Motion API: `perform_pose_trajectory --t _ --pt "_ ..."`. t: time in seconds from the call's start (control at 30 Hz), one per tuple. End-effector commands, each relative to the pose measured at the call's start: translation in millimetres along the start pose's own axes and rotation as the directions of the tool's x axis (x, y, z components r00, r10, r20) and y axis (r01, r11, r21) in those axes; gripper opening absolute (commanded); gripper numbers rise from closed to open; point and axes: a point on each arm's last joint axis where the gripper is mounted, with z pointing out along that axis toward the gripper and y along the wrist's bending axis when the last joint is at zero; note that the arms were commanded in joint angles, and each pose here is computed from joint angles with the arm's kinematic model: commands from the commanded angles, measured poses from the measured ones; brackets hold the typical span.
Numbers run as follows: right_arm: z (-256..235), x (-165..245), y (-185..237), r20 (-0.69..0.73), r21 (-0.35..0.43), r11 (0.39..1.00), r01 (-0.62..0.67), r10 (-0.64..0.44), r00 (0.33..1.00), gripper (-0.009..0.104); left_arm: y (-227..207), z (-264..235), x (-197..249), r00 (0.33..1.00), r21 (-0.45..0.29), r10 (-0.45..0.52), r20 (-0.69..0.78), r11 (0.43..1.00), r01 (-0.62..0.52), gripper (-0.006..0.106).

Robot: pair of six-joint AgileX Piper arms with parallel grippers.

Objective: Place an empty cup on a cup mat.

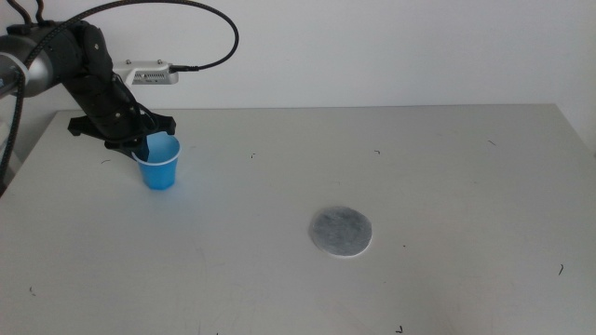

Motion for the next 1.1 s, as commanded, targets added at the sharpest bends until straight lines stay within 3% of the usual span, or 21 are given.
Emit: perform_pose_trajectory --t 0.0,0.33,0.77,0.97,1.07 --pt "-2.9 -10.9 0.1 0.109 0.001 1.0 0.019 -0.019 0.994 0.094 -8.1 -54.0 -12.3 0.991 0.016 0.004 0.135 1.0 -0.006 0.0" --pt "-2.9 -10.9 0.1 0.109 0.001 1.0 0.019 -0.019 0.994 0.094 -69.3 -108.2 -0.4 0.982 0.079 0.087 0.168 0.992 -0.101 0.0" --pt "-2.9 -10.9 0.1 0.109 0.001 1.0 0.019 -0.019 0.994 0.094 -207.1 -115.4 38.5 0.933 0.223 0.299 0.202 0.913 -0.341 0.0" --pt "-2.9 -10.9 0.1 0.109 0.001 1.0 0.019 -0.019 0.994 0.094 -253.2 -111.6 53.1 0.9 0.265 0.335 0.279 0.874 -0.408 0.0" --pt "-2.9 -10.9 0.1 0.109 0.001 1.0 0.019 -0.019 0.994 0.094 -259.3 -96.7 55.7 0.907 0.275 0.34 0.25 0.873 -0.403 0.0"
